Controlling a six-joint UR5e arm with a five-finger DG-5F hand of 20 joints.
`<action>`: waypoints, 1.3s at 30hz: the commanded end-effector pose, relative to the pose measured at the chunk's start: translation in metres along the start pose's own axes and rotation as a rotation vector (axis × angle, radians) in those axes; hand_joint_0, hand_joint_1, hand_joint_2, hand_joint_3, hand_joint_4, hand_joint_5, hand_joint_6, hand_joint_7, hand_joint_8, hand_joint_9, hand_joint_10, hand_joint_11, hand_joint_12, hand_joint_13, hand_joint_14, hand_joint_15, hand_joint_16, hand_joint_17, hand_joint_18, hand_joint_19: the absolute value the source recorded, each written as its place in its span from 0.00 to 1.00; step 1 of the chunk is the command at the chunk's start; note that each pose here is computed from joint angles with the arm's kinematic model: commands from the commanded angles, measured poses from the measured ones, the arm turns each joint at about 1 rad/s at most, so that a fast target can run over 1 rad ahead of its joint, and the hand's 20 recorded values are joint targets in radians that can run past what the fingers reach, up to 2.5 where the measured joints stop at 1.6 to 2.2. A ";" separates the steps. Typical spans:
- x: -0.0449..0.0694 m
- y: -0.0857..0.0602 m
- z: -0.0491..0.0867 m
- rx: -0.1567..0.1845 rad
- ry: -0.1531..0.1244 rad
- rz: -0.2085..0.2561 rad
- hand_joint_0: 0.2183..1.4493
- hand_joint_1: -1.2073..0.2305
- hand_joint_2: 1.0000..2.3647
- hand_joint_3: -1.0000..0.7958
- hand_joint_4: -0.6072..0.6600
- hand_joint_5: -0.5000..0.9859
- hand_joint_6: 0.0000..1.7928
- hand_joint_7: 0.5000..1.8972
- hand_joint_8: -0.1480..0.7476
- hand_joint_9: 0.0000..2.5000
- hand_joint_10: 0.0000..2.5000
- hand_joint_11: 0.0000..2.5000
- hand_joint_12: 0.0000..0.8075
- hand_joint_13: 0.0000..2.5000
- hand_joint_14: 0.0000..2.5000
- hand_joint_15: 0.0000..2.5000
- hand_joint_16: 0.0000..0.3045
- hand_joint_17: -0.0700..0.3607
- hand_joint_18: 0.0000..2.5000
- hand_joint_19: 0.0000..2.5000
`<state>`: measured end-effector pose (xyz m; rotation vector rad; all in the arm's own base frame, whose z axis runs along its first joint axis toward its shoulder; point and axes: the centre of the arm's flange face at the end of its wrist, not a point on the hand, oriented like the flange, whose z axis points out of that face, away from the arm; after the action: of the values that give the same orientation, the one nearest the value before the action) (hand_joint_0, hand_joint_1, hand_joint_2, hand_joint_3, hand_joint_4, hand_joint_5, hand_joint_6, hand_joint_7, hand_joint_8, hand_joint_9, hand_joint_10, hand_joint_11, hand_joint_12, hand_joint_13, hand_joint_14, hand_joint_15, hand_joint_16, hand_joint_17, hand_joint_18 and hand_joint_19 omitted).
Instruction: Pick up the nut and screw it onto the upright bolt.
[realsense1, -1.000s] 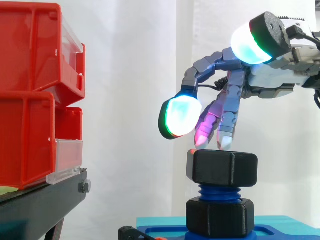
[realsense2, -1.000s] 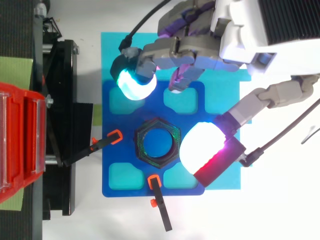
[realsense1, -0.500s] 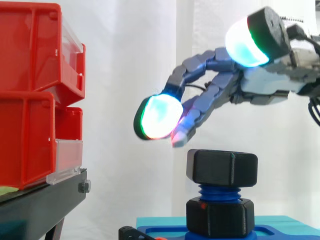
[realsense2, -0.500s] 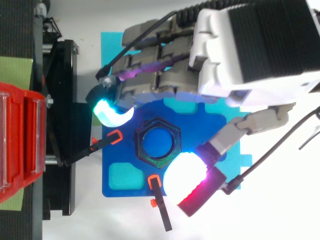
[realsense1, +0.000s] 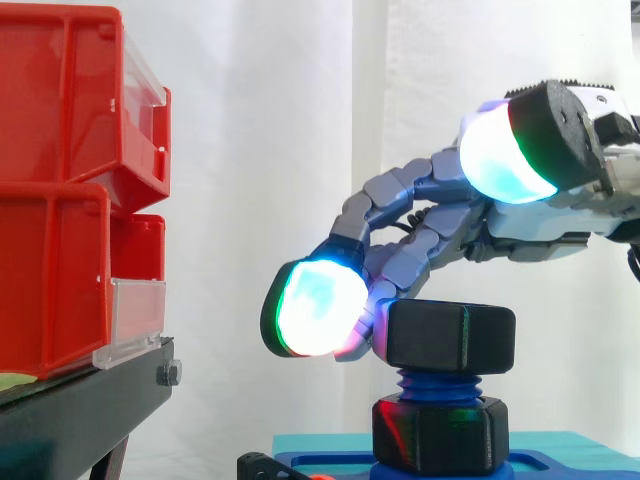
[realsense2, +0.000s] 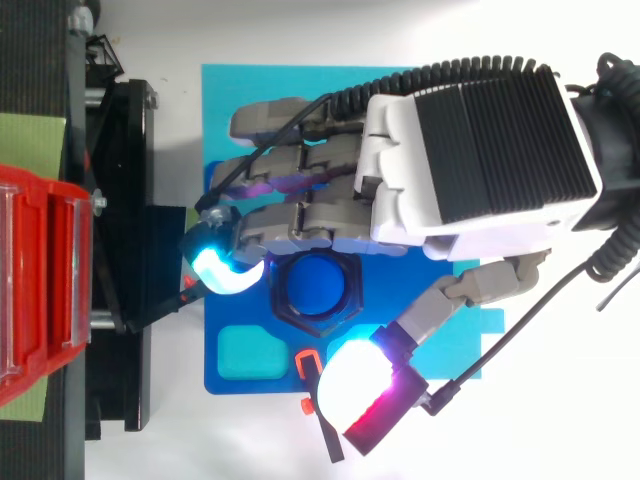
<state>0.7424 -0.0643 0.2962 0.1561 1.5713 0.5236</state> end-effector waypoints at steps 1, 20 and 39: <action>0.003 -0.001 -0.001 0.002 0.008 0.003 0.20 0.71 0.00 0.28 0.59 0.22 0.28 0.06 0.43 0.25 0.00 0.00 0.43 0.14 0.00 0.00 0.15 0.39 0.05 0.00; 0.001 -0.006 -0.005 0.010 0.017 0.005 0.22 0.69 0.00 0.28 0.67 0.29 0.28 0.51 0.52 0.34 0.00 0.00 0.42 0.23 0.00 0.00 0.12 0.36 0.13 0.00; -0.018 -0.044 -0.022 0.044 0.003 0.002 0.24 0.63 0.00 0.28 0.54 0.38 0.33 0.61 0.48 0.58 0.00 0.01 0.33 0.41 0.00 0.01 0.10 0.32 0.33 0.04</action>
<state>0.7347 -0.1063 0.2936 0.1865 1.5812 0.4936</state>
